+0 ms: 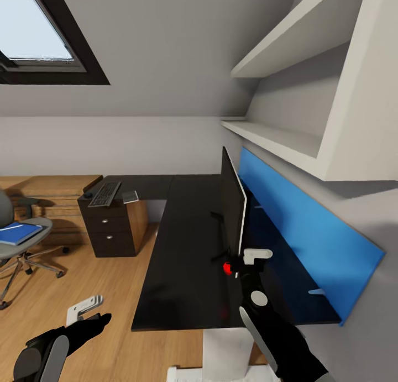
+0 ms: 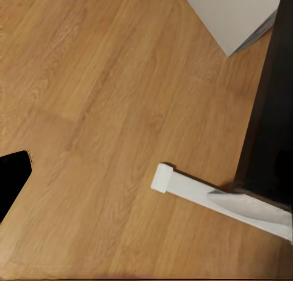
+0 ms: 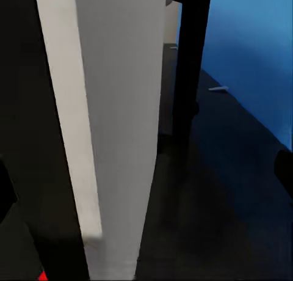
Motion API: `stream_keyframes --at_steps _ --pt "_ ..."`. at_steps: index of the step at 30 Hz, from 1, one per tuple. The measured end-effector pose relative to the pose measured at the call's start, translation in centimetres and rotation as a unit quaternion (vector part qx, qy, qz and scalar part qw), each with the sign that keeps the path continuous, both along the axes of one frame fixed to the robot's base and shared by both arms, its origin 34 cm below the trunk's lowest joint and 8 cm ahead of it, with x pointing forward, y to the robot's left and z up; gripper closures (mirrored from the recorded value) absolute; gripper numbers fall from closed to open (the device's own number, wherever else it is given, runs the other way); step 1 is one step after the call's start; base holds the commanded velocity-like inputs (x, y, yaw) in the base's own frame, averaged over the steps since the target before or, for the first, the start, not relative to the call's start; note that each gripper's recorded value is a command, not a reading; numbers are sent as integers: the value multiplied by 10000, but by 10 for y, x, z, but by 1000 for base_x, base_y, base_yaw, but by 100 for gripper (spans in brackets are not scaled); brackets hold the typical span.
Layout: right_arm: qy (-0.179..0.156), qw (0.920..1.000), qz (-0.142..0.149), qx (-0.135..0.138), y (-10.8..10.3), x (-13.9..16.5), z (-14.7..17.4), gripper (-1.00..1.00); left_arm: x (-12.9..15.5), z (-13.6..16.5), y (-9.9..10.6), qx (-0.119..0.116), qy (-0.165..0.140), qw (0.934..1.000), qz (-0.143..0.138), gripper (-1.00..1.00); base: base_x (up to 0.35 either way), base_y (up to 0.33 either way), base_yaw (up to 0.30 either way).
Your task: In the bedroom, organize the workspace by keeping the computer under the desk, ensuring the monitor is on the desk, placing the keyboard on the desk next to the monitor, placing the mouse on the desk next to the keyboard, moving the folder from the swivel chair onto the desk next to the mouse, stacking the notebook on top of the folder with the pen on top of the notebook, and positioning the swivel chair next to the desk.
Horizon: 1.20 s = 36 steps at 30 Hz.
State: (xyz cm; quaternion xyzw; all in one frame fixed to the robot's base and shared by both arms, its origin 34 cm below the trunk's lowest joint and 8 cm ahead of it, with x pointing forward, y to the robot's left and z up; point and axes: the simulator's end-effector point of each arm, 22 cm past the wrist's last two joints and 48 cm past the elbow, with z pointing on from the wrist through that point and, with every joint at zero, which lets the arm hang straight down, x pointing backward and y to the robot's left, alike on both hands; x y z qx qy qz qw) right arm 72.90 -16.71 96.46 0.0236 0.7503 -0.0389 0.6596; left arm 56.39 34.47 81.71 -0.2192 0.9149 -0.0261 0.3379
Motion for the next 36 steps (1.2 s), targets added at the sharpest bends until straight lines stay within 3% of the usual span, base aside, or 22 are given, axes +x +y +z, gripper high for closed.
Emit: stream_keyframes --at_steps 2,5,10,18,20,36 --pt "426 9987 -227 150 -13 -4 -9 -100 0 0 0 2 0 10000 2 -100 -314 0 0" --pt "569 9970 -332 402 -19 -7 -7 -100 0 0 0 3 1 10000 3 -100 -327 0 0" --pt "551 9962 -338 583 -18 -8 0 -100 0 0 0 3 3 10000 3 -100 -334 0 0" --pt "481 9966 -247 618 -8 -10 2 -100 0 0 0 5 4 10000 2 -100 -333 21 3" --pt "300 9972 -175 656 0 -11 7 -100 0 0 1 14 8 10000 6 -100 -265 219 165" --pt "325 9974 -117 627 6 -12 3 -100 -1 -2 1 20 30 10000 10 -100 -64 310 256"
